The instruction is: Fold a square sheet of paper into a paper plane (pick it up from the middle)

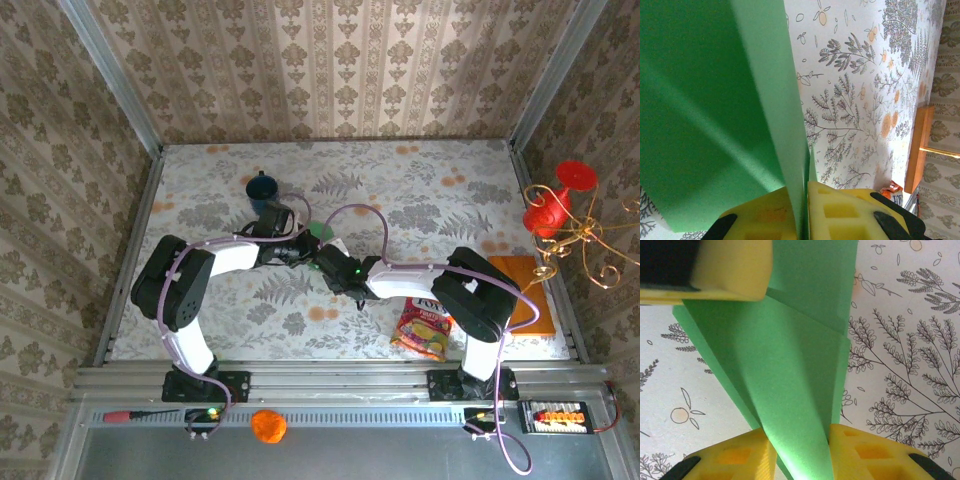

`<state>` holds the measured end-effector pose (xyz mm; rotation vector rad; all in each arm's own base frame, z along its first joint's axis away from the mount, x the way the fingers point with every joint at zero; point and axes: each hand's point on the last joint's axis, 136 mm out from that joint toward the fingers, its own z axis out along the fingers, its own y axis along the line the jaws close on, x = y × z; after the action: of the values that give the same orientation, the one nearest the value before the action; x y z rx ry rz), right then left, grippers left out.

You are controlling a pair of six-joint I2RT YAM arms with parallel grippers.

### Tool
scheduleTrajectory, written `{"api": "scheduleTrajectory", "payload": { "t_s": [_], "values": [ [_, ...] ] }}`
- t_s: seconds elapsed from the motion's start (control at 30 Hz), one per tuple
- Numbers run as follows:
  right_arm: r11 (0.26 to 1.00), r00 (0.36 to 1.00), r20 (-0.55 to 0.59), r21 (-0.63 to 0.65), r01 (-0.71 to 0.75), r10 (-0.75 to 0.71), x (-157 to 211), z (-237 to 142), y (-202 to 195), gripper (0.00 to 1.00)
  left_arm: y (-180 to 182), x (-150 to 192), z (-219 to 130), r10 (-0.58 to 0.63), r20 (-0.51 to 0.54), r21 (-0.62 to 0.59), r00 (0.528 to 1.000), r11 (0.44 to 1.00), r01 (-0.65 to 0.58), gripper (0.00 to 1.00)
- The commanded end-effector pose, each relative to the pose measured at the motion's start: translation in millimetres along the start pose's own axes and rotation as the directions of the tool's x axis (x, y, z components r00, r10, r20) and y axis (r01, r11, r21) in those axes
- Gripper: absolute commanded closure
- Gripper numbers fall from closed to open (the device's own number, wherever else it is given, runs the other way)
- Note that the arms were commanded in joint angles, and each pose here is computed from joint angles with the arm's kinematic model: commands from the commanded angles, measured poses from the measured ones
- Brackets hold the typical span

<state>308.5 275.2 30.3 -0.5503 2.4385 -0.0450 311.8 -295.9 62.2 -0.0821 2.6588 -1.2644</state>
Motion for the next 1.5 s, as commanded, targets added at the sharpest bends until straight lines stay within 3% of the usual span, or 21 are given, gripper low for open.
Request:
{"api": "scheduleTrajectory", "payload": {
  "t_s": [0.0, 1.47],
  "values": [
    [1.000, 1.000, 0.021, 0.020, 0.009, -0.009, -7.3, 4.1, 0.6, 0.67, -7.7, -1.7, 0.0, -0.012, -0.010, 0.010, 1.000, 1.000, 0.012, 0.88],
    [1.000, 0.997, 0.071, 0.011, -0.022, 0.021, -21.2, -8.2, -1.9, 0.68, -2.6, 0.1, 3.0, -0.024, -0.023, -0.001, 0.999, 1.000, 0.024, 0.88]
  ]
}}
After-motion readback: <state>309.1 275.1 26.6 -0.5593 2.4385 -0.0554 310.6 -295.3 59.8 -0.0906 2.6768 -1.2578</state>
